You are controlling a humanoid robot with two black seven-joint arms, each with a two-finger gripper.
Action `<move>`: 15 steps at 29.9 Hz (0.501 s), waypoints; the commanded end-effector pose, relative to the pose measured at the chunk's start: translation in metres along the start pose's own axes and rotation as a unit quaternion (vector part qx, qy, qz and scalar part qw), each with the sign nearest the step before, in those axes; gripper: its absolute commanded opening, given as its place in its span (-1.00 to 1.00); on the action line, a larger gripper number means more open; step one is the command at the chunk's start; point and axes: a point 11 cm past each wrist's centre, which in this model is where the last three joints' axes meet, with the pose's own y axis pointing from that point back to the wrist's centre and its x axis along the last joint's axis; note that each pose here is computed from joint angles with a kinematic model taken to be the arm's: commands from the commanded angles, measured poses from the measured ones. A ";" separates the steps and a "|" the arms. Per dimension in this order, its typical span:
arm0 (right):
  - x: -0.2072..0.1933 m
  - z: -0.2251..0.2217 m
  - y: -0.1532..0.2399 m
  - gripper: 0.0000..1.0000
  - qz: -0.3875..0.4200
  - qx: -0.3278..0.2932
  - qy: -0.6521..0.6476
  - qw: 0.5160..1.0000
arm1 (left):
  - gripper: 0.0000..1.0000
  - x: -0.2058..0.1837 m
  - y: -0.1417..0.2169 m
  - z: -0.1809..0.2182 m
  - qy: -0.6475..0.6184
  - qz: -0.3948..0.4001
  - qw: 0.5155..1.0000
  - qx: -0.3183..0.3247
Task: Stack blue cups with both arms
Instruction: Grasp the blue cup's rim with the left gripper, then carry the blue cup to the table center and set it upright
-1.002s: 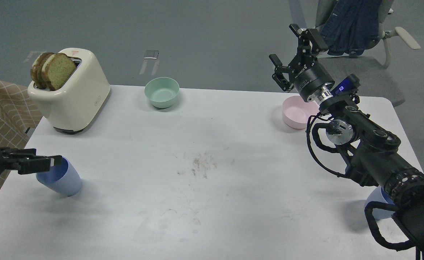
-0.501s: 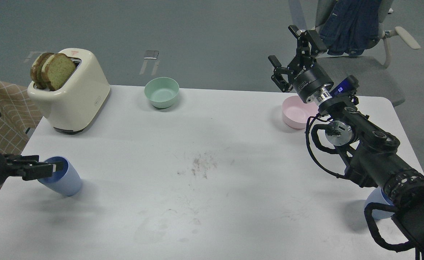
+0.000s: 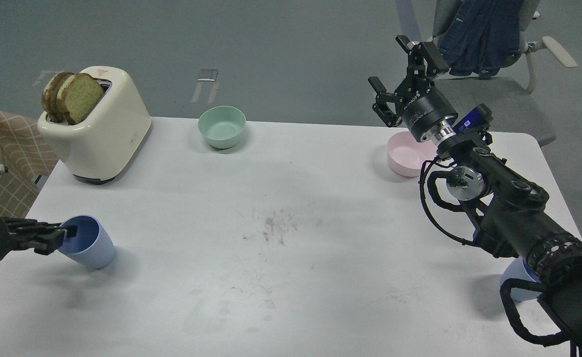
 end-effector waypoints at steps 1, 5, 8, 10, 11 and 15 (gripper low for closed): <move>-0.001 -0.001 -0.001 1.00 -0.001 0.002 0.000 1.000 | -1.00 0.007 0.003 0.000 -0.011 0.010 1.000 0.001; -0.001 -0.008 -0.005 1.00 -0.003 0.007 0.004 1.000 | -1.00 0.022 0.003 0.010 -0.054 0.024 0.998 -0.009; -0.010 -0.025 -0.016 1.00 -0.020 0.022 0.011 1.000 | -1.00 0.053 0.000 0.029 -0.091 0.058 0.994 -0.032; -0.017 -0.044 -0.029 1.00 -0.032 0.037 0.022 0.999 | -1.00 0.080 -0.001 0.049 -0.117 0.083 0.988 -0.055; -0.020 -0.051 -0.034 1.00 -0.037 0.043 0.026 0.998 | -1.00 0.088 -0.002 0.055 -0.124 0.090 0.986 -0.062; -0.048 -0.095 -0.064 1.00 -0.072 0.078 0.048 0.993 | -1.00 0.124 -0.044 0.126 -0.152 0.096 0.971 -0.159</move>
